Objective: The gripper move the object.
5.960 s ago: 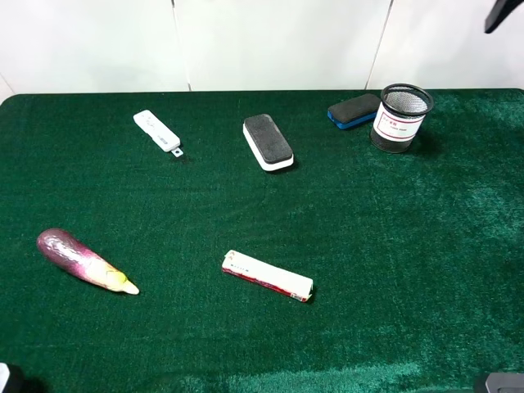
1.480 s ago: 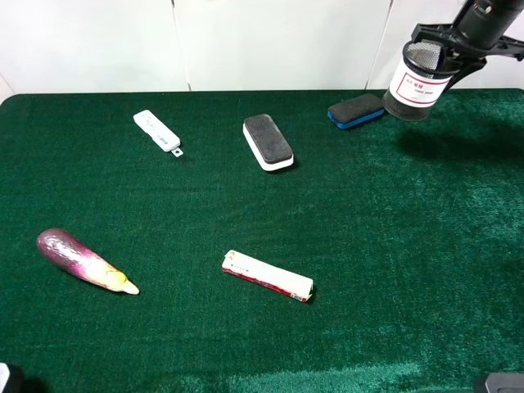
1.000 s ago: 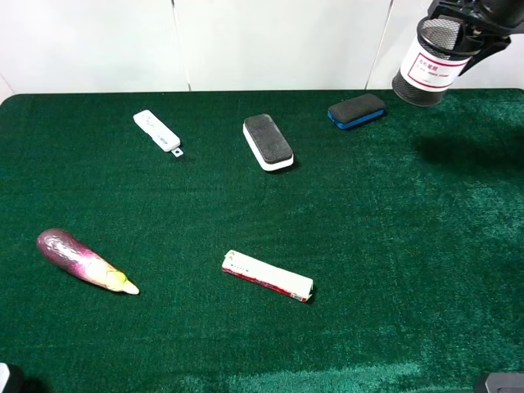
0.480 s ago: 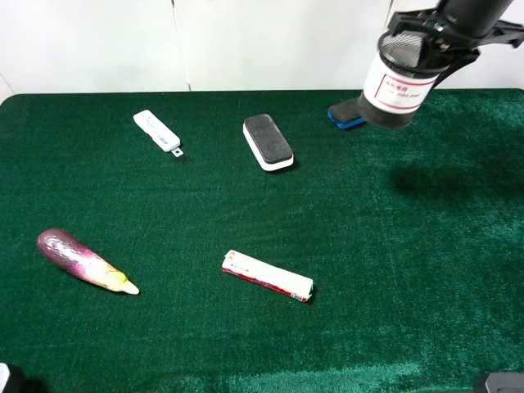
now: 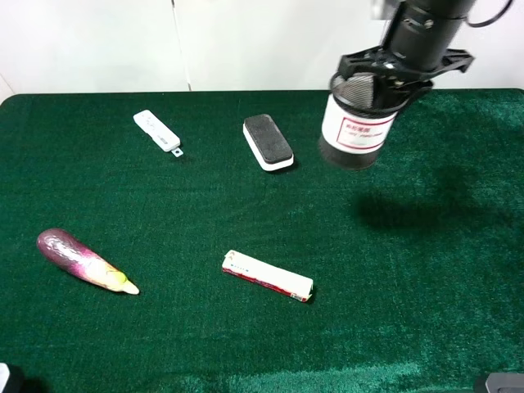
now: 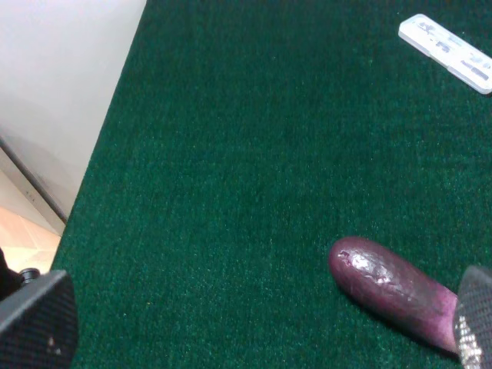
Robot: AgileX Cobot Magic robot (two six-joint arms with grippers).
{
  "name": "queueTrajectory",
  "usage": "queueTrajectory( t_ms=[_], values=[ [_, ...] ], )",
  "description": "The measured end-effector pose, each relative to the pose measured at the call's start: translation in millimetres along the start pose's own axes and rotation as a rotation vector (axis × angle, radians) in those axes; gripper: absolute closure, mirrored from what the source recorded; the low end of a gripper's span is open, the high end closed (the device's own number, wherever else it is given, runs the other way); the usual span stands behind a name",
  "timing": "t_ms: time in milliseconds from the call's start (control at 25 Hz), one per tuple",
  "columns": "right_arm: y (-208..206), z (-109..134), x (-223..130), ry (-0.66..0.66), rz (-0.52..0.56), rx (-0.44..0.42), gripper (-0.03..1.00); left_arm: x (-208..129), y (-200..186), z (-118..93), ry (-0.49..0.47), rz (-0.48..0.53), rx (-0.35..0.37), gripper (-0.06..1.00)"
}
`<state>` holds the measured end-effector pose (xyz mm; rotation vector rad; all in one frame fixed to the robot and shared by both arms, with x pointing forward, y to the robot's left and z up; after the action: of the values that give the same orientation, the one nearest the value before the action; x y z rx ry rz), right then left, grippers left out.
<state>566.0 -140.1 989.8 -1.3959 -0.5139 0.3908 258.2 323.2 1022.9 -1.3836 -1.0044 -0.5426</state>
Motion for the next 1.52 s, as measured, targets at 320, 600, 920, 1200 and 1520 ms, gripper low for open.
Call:
queueTrajectory(
  t_ms=[320,600,920,1200,1520],
  values=[
    [16.6,43.5,-6.0,-0.116,0.050,0.017,0.92,0.0,0.0,0.0,0.000,0.000,0.000,-0.05],
    [43.0,65.5,-16.0,-0.171,0.052,0.021,0.92,0.0,0.0,0.0,0.000,0.000,0.000,-0.05],
    [72.5,62.9,-28.4,-0.170,0.021,0.001,0.92,0.0,0.0,0.0,0.000,0.000,0.000,-0.05],
    [94.5,56.4,-44.5,-0.182,0.023,-0.029,0.92,0.0,0.0,0.0,0.000,0.000,0.000,-0.05],
    [108.0,51.2,-54.0,-0.203,0.006,-0.058,0.92,0.0,0.0,0.0,0.000,0.000,0.000,-0.05]
  ],
)
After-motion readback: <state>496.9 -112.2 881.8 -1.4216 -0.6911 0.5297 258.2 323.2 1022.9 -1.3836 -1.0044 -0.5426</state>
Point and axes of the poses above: a point on each arm's last joint axis where the gripper is mounted, y pointing out along that axis toward the gripper, z along the wrist's bending axis when the last joint is at zero, x = y × z, the point moved 4 cm from there along y, pointing out along that axis toward the gripper, and after that the axes turned 12 degrees about -y, right-handed, at the moved point
